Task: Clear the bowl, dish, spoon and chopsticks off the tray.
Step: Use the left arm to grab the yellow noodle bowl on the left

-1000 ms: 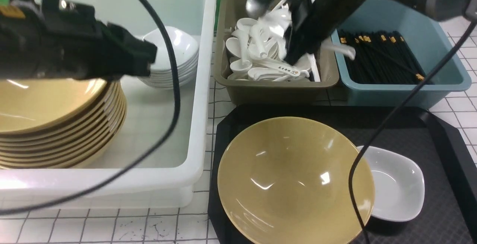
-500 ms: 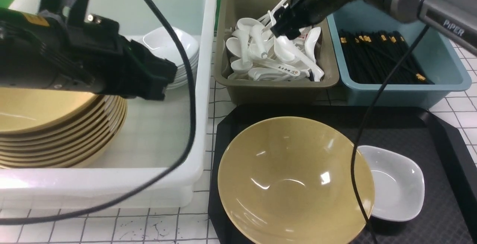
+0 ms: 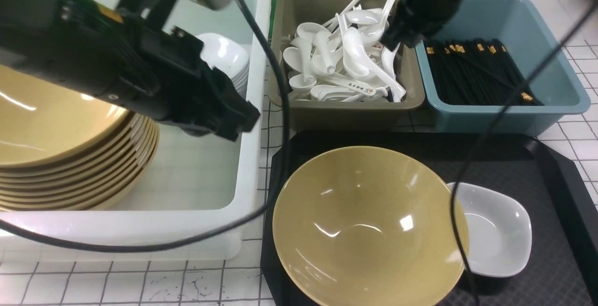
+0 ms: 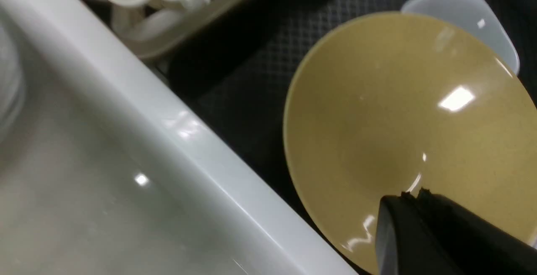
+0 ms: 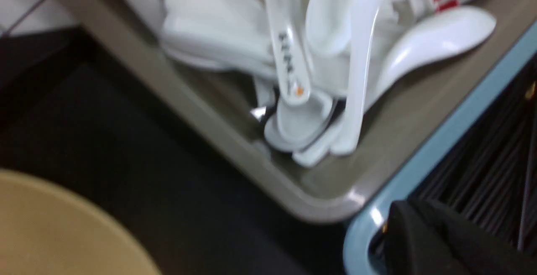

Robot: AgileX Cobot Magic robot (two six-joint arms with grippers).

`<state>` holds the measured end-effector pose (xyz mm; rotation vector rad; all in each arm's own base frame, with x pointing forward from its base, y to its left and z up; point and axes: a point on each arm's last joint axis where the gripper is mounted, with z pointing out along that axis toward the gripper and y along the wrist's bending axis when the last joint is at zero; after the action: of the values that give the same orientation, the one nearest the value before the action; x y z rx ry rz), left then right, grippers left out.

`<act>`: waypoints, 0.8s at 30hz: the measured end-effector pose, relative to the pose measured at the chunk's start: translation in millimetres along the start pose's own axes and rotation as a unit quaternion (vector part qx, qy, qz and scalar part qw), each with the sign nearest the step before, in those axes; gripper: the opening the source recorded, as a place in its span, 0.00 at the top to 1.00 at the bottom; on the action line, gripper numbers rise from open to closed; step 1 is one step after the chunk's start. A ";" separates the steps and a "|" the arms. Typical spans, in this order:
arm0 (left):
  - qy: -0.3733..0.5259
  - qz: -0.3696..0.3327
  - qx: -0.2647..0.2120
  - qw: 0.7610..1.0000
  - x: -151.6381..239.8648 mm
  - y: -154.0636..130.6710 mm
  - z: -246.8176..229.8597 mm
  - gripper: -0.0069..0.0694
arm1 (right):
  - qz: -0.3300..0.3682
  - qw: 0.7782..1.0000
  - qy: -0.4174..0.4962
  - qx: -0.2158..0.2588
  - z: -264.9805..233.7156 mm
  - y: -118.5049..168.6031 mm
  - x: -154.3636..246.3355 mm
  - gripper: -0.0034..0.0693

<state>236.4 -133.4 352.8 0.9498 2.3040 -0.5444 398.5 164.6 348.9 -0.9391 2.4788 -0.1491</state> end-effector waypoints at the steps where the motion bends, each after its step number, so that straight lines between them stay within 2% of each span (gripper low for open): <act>1: 0.006 0.005 0.003 1.000 -0.3 -2.9 2.2 0.92 | 0.000 1.000 0.006 -0.004 -5.6 2.6 8.7 0.90; 6: 0.022 0.033 0.017 0.999 -1.4 -22.7 10.0 0.92 | 0.013 0.999 -0.005 -0.036 -45.4 13.2 36.3 0.90; 9: 0.025 0.030 0.023 0.999 -3.7 -33.8 16.8 0.92 | 0.031 0.996 -0.054 -0.061 -86.4 24.0 60.9 0.90; 13: 0.046 0.017 0.033 0.998 -3.4 -39.5 30.8 0.92 | 0.051 0.992 -0.093 -0.072 -113.2 33.2 86.3 0.90; 15: 0.086 0.016 0.046 0.995 1.0 -44.2 46.1 0.92 | 0.063 0.988 -0.119 -0.071 -135.7 40.6 113.6 0.90; 20: 0.142 0.033 0.062 0.987 3.4 -60.0 73.2 0.92 | 0.068 0.987 -0.127 -0.071 -153.9 54.1 158.6 0.90; 22: 0.148 0.033 0.059 0.987 2.2 -61.7 76.2 0.92 | 0.068 0.987 -0.124 -0.072 -153.4 56.0 163.8 0.90; 24: 0.162 0.023 0.036 0.986 -7.9 -60.3 85.6 0.92 | 0.068 0.987 -0.125 -0.072 -156.6 60.7 178.4 0.90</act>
<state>227.3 -225.3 302.7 1.1995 2.5541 -0.4862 172.4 84.5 399.1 -0.7891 2.3325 0.1844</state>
